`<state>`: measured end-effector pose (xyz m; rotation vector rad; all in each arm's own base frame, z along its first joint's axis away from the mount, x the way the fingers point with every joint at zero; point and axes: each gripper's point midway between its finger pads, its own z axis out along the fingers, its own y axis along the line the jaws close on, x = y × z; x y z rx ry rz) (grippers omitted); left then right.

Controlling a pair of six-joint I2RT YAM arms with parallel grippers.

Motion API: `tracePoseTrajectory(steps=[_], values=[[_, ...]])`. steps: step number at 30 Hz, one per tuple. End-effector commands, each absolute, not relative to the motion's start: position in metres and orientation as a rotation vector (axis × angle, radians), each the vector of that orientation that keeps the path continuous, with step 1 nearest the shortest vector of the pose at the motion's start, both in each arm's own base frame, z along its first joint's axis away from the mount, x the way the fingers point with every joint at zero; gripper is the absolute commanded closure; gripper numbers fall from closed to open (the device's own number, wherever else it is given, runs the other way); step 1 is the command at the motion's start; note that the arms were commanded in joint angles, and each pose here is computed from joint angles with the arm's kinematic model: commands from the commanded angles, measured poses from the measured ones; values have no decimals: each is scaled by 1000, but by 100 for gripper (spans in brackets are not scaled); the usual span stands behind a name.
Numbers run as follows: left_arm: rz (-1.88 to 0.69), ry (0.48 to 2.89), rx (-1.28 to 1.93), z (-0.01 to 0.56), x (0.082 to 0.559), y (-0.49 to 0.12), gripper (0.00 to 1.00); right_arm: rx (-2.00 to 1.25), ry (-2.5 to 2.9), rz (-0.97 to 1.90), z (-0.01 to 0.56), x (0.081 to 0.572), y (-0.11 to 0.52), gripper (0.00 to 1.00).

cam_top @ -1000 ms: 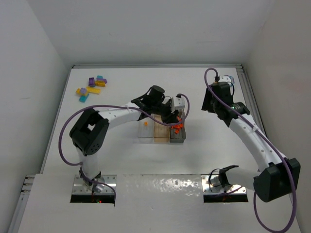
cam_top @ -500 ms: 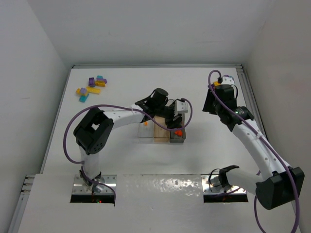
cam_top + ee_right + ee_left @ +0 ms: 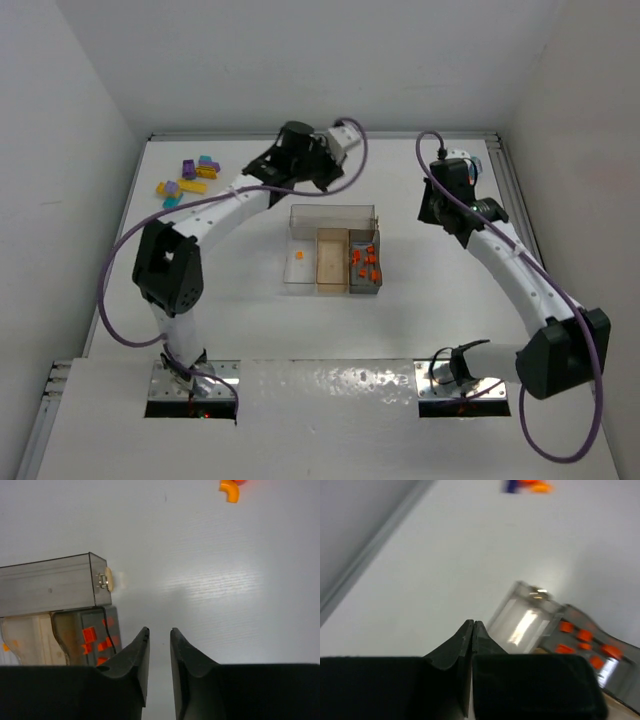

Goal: Sort the legos into containers by color

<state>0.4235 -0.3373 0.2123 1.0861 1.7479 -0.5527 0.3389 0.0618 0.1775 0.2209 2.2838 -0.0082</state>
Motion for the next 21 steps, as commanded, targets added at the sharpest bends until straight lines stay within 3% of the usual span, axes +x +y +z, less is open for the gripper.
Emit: tracePoseTrajectory(steps=[1,2,3,4,7,13,21], values=[[-127,1908,528,269,476,-216,100,256,2230,38,194,364,72,77],[85,1936,335,273,489,-159,100,273,2210,39,193,374,73,65],[165,1979,244,265,486,-132,94,290,2194,24,194,381,71,55],[230,1995,176,265,484,-110,86,320,2159,-12,201,390,64,51],[292,2105,24,249,471,-34,47,386,2198,41,184,425,57,42],[318,2264,-164,197,424,44,37,386,2397,114,151,478,61,43],[341,2379,-312,145,393,91,40,595,2299,63,135,509,11,38]])
